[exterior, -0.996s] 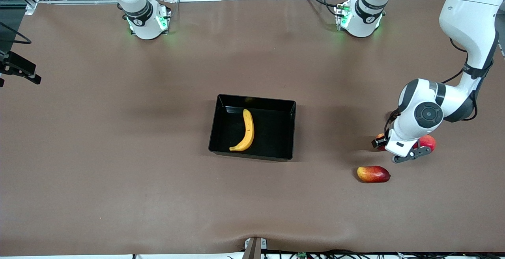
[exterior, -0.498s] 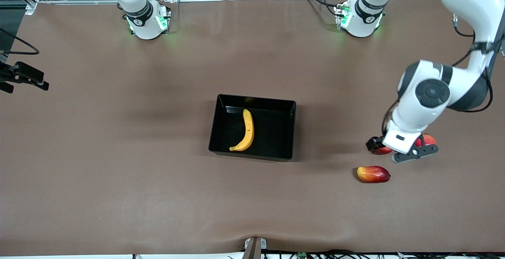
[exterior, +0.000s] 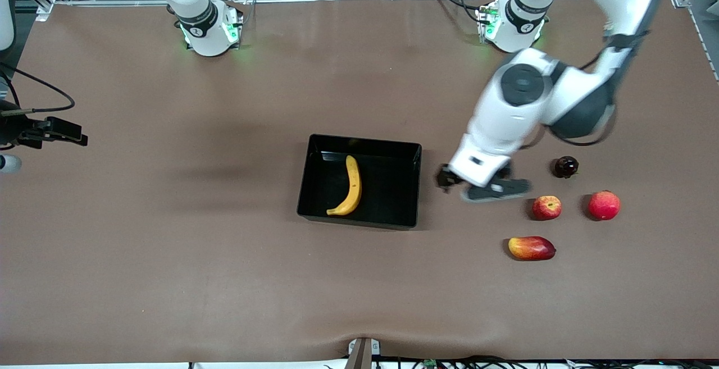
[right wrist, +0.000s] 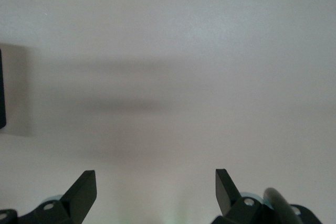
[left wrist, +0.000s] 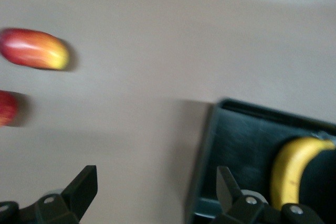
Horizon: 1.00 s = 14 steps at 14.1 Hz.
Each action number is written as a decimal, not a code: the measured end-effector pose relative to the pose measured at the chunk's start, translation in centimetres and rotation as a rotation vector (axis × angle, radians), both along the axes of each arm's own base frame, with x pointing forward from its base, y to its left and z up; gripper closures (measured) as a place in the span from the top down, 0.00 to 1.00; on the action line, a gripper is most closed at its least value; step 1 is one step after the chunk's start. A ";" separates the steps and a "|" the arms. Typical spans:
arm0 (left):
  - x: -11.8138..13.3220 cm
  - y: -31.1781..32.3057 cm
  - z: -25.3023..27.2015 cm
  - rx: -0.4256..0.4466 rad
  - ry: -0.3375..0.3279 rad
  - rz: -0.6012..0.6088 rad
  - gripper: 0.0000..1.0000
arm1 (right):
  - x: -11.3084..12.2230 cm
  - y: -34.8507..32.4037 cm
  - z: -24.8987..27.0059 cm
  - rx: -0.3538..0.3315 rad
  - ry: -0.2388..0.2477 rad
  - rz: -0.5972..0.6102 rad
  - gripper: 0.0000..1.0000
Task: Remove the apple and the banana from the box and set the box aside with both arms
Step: 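Open the left gripper and move it back over the banana, then grasp the yellow banana in the tray with the left gripper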
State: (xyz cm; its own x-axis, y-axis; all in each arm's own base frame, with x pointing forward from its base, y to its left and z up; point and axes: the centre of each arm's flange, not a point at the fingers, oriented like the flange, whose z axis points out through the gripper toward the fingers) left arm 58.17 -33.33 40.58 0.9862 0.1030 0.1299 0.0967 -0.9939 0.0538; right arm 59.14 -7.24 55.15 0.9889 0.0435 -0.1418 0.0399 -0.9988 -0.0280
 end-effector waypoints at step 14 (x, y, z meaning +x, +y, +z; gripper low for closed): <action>-5.9 -20.9 -16.4 0.006 -0.051 -0.213 1.00 | 4.1 -8.0 -13.9 -0.008 0.084 -0.104 1.00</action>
